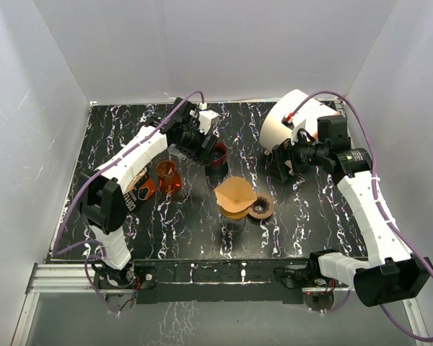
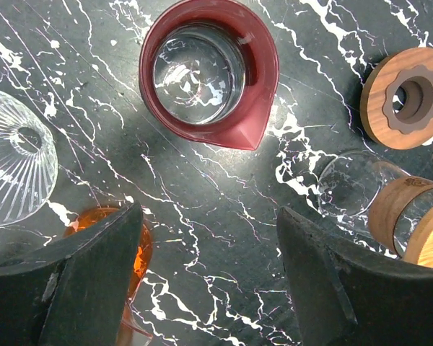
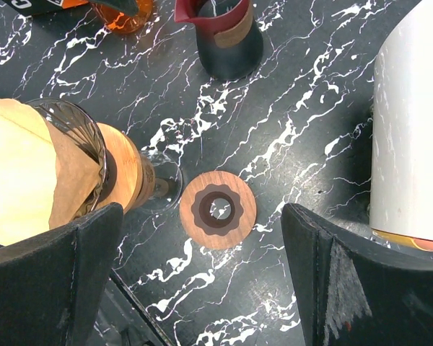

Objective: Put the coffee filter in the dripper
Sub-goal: Move the coffee server to the center of the board.

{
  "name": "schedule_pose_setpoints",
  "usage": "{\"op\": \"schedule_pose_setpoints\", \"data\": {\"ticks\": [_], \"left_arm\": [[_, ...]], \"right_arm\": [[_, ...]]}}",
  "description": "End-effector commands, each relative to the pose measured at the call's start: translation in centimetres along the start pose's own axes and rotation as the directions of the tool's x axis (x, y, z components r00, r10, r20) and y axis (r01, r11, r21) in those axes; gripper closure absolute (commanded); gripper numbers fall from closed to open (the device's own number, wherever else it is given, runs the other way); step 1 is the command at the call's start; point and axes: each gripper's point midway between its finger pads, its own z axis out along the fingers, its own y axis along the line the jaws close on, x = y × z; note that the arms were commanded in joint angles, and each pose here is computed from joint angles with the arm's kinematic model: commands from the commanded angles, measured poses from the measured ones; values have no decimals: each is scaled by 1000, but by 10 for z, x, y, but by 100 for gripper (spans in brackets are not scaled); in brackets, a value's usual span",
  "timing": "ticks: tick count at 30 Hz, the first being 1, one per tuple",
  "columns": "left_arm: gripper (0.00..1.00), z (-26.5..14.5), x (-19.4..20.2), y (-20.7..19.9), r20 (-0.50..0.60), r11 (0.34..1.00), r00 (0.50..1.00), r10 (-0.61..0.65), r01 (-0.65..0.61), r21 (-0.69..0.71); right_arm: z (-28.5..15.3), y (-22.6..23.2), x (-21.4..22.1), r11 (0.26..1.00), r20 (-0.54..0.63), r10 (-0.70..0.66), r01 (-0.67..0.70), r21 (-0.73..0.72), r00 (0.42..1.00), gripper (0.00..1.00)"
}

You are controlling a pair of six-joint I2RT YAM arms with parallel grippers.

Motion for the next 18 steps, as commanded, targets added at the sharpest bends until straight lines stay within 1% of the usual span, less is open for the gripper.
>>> {"op": "schedule_pose_setpoints", "data": {"ticks": [1,9,13,18], "left_arm": [[27,-22,-14,-5,58,1000,998,18,-19,8],[29,-35,33,17,-71,986,991,115,-122,-114],[31,-35,54,27,-150,972,974,172,-192,-136],[38,-33,62,36,-210,950,944,253,-284,-133]], "right_arm": [[-1,-4,-9,999,42,-32,31,15,999,10],[-2,-2,-9,999,47,-35,35,9,998,10],[1,-2,-9,1000,41,-27,28,-1,999,10],[0,-2,-10,1000,41,-26,26,-2,999,11]]}}
